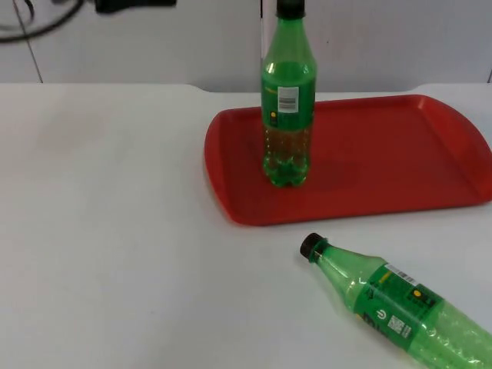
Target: Place the bottle upright on the tray.
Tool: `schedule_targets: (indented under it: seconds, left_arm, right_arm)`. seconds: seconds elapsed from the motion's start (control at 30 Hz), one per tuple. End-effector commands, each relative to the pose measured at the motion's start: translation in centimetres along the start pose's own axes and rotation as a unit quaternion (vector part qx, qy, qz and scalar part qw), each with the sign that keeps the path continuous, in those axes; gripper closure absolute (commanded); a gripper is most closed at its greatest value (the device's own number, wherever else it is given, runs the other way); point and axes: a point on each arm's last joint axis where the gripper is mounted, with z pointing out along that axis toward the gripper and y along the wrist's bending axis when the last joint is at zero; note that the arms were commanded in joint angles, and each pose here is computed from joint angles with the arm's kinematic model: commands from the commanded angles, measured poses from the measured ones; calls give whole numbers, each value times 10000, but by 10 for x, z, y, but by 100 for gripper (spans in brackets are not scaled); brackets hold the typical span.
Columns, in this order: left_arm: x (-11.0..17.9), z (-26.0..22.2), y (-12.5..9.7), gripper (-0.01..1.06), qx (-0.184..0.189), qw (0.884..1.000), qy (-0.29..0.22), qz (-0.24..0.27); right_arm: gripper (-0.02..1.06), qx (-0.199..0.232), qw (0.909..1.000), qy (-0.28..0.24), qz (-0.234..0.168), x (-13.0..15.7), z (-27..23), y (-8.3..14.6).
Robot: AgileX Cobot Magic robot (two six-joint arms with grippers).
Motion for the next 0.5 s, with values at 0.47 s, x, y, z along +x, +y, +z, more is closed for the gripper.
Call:
schedule_targets:
  seconds: [0.47]
  left_arm:
    - [-127, -116, -66, 0, -2675, 9365, -968, 2050]
  right_arm:
    - [-1, -10, 10000, -19, 13, 0, 0, 0]
